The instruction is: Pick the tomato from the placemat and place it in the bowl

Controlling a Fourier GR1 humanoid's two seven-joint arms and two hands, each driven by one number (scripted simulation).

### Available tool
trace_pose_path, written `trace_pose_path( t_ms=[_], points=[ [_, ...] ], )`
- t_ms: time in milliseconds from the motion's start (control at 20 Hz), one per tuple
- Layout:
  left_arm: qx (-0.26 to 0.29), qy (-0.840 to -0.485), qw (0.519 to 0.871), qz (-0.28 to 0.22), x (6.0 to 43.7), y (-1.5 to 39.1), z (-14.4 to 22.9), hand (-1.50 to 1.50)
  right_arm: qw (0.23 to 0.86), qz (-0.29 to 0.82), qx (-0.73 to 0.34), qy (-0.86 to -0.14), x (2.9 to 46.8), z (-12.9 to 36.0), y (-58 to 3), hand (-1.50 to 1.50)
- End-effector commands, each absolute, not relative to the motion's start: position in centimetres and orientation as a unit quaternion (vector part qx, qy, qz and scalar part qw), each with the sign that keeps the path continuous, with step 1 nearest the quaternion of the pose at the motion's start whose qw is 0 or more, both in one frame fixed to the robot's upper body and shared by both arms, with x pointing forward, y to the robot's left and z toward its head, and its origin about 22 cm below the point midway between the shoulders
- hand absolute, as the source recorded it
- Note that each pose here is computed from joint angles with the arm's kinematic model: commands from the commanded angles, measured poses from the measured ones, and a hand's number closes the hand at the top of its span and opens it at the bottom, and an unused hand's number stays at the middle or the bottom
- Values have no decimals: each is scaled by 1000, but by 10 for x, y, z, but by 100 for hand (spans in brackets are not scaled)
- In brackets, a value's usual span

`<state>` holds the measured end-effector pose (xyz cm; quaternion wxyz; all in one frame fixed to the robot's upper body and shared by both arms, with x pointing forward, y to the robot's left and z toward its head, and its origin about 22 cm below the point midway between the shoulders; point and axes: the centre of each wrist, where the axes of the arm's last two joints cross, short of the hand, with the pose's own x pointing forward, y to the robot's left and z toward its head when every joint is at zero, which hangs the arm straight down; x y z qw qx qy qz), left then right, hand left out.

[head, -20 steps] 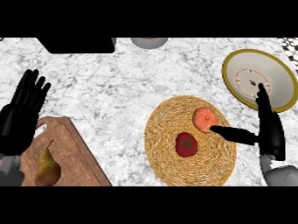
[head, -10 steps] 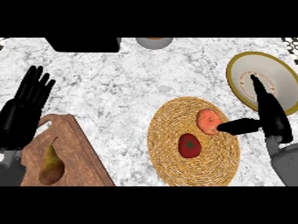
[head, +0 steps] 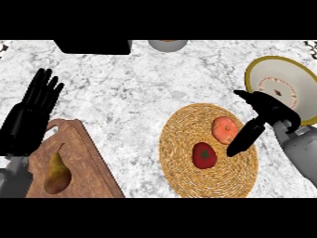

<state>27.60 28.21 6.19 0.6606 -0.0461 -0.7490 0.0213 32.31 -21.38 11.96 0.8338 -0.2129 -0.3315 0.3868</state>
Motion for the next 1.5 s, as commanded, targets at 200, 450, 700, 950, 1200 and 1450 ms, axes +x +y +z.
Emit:
trace_pose_path(
  t_ms=[200, 450, 700, 950, 1200, 1450],
  points=[
    [-33, -749, 661, 21, 274, 286, 46, 0, 852, 413, -205, -248, 336, 160, -165, -150],
    [-41, -742, 668, 27, 271, 296, 63, 0, 861, 401, -191, -247, 328, 123, -153, -150],
    [-34, -745, 665, 26, 263, 300, 56, 0, 863, 405, -185, -239, 310, 119, -145, -150],
    [-35, -749, 661, 30, 262, 299, 48, 0, 840, 400, -238, -277, 296, 94, -154, -150],
    [-42, -750, 659, 31, 280, 309, 77, 0, 834, 401, -246, -289, 283, 90, -142, -150],
    [-35, -744, 667, 22, 266, 298, 59, 0, 827, 400, -249, -305, 275, 87, -143, -150]
  ],
)
